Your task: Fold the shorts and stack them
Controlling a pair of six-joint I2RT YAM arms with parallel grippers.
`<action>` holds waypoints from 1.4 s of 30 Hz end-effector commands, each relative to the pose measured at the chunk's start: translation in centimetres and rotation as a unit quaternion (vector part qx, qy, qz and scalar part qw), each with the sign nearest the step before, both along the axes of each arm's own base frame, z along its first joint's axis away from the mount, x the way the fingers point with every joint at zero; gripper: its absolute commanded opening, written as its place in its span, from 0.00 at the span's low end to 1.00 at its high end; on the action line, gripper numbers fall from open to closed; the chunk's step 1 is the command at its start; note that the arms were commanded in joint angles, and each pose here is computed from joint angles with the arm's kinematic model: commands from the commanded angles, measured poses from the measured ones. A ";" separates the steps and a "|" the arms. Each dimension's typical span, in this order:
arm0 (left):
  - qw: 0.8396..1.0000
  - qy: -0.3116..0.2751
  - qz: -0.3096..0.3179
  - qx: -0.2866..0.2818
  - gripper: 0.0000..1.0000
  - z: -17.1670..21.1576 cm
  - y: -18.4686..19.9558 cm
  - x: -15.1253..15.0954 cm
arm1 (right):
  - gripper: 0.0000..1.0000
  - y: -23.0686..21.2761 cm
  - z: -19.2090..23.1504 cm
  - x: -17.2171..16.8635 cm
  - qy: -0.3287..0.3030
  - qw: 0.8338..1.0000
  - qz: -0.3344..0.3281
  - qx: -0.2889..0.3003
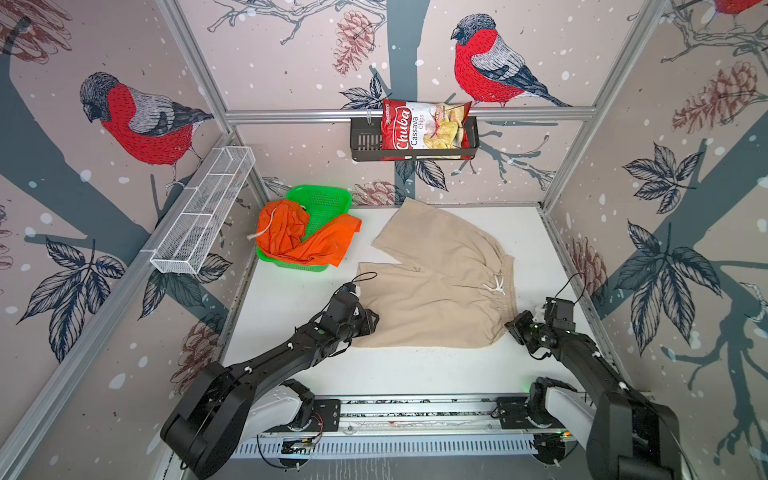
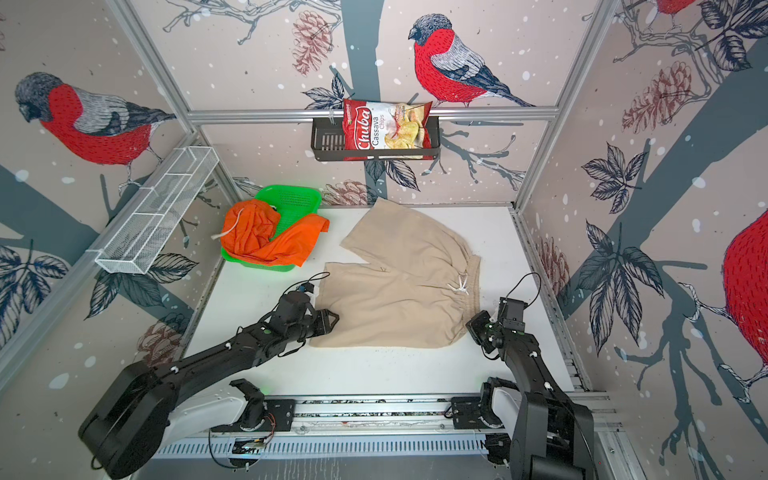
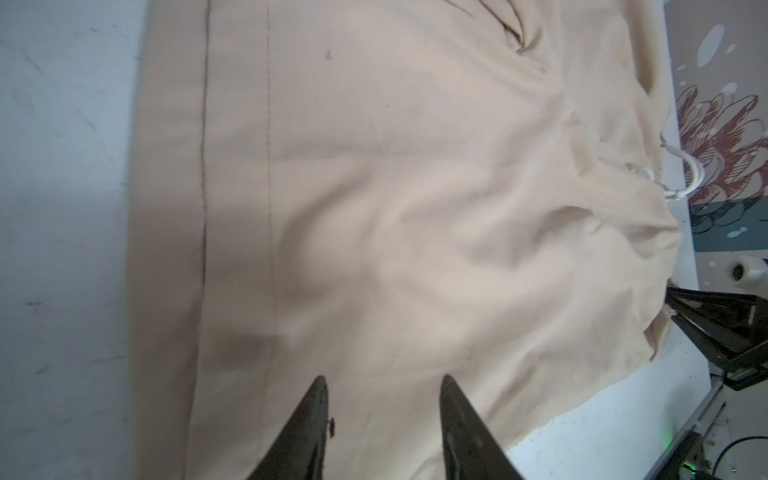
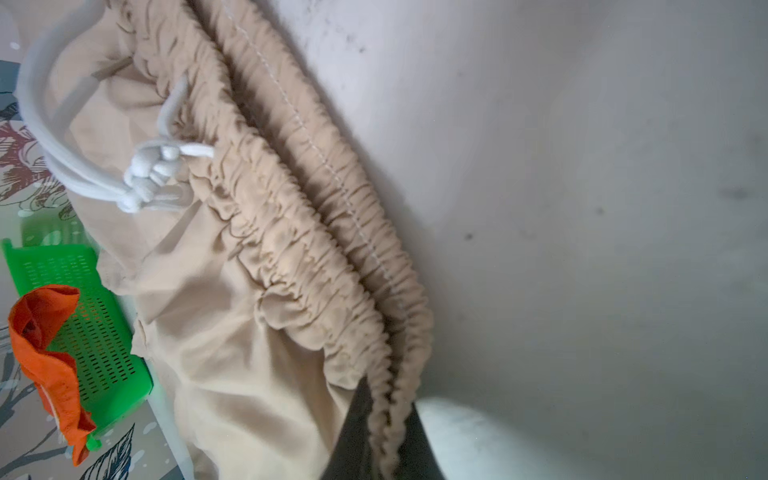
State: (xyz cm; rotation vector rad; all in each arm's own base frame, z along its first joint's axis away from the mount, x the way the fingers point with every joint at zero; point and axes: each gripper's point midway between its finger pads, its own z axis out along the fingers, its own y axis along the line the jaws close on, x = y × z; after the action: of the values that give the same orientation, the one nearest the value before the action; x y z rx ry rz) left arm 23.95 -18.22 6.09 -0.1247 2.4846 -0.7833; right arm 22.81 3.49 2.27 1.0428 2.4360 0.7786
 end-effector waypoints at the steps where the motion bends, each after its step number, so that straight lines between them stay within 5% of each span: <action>1: 0.999 0.031 0.034 -0.022 0.53 0.6 0.4 -0.6 | 0.07 0.6 0.7 0.6 -0.025 1.000 0.005 0.017; 8: 0.992 0.037 0.093 -0.075 0.65 4.0 1.3 -1.3 | 0.07 0.9 1.4 0.5 -0.038 0.999 0.010 0.021; 13: 0.964 0.061 0.226 -0.129 0.73 6.0 4.0 -1.5 | 0.08 0.8 1.9 0.5 -0.046 0.999 0.009 0.018; 26: 0.890 0.294 0.343 -0.062 0.58 0.6 6.0 -7.5 | 0.09 0.9 2.4 0.6 -0.052 0.998 0.014 0.016; 35: 0.883 0.287 0.362 -0.086 0.46 -1.4 6.2 -7.0 | 0.09 0.9 2.6 0.7 -0.058 0.998 0.012 0.016; 42: 0.887 0.282 0.353 -0.092 0.45 -2.1 5.7 -6.2 | 0.09 1.0 2.8 0.7 -0.060 0.998 0.015 0.019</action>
State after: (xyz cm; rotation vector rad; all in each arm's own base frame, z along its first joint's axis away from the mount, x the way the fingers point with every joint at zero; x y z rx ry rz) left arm 16.85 -11.93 3.72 -1.4368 2.5656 -0.6531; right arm 23.24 4.24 4.52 0.9741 2.3583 0.8535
